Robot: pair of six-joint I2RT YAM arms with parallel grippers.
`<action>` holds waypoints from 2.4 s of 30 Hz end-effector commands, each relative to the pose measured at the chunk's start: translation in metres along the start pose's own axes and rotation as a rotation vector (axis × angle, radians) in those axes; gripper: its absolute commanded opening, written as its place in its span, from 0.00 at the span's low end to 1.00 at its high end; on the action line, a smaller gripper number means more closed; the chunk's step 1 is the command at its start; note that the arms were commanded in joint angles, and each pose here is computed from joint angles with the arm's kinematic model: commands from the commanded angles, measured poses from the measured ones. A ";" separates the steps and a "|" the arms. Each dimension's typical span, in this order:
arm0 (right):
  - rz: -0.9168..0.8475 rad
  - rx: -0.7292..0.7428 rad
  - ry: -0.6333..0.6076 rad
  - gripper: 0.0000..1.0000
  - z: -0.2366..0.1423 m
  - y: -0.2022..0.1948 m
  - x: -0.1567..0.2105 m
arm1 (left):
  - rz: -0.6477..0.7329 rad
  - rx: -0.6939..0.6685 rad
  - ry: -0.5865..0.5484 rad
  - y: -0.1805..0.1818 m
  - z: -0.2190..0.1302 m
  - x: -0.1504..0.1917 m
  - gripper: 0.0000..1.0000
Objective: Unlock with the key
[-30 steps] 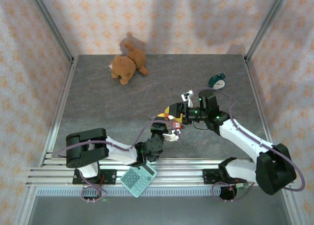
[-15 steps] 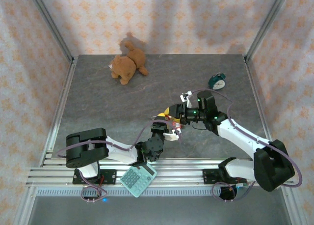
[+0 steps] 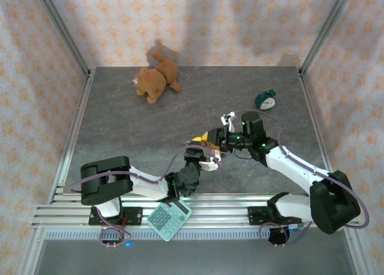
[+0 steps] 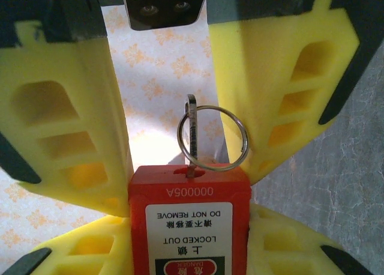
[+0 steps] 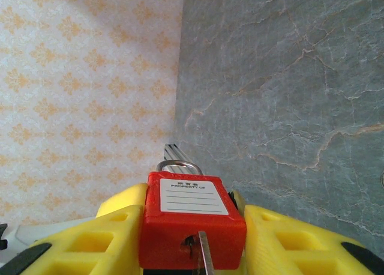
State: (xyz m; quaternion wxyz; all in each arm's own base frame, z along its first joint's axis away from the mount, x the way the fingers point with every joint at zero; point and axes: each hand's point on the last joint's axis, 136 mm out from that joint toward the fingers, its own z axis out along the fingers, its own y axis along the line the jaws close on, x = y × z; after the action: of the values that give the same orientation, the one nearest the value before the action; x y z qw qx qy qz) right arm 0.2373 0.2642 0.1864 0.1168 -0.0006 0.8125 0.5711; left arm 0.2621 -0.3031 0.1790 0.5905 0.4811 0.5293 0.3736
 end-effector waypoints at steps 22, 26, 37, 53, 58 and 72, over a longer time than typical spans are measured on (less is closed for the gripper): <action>-0.077 0.039 -0.116 0.26 -0.012 0.014 -0.031 | -0.130 0.007 0.003 0.022 -0.008 0.007 0.76; -0.092 0.050 -0.187 0.26 -0.026 0.019 -0.054 | -0.139 0.007 0.035 0.025 -0.018 0.013 0.78; -0.137 0.078 -0.246 0.26 -0.041 0.022 -0.080 | -0.637 0.340 -0.008 0.077 -0.028 0.043 0.70; -0.114 0.034 -0.186 0.26 -0.032 0.014 -0.058 | -0.775 0.874 -0.199 0.060 0.007 0.005 0.64; -0.131 0.033 -0.174 0.26 -0.034 0.015 -0.048 | -0.758 0.994 -0.196 0.047 0.015 0.001 0.51; -0.145 0.036 -0.173 0.25 -0.037 0.016 -0.042 | -0.702 1.067 -0.189 0.026 0.018 0.008 0.42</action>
State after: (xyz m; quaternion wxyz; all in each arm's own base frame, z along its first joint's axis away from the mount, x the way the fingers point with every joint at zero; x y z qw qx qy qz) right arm 0.2736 0.2271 0.2135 0.2169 0.0138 0.8144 0.5381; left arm 0.2827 -0.2912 0.1952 0.3985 0.5304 0.7234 -0.1910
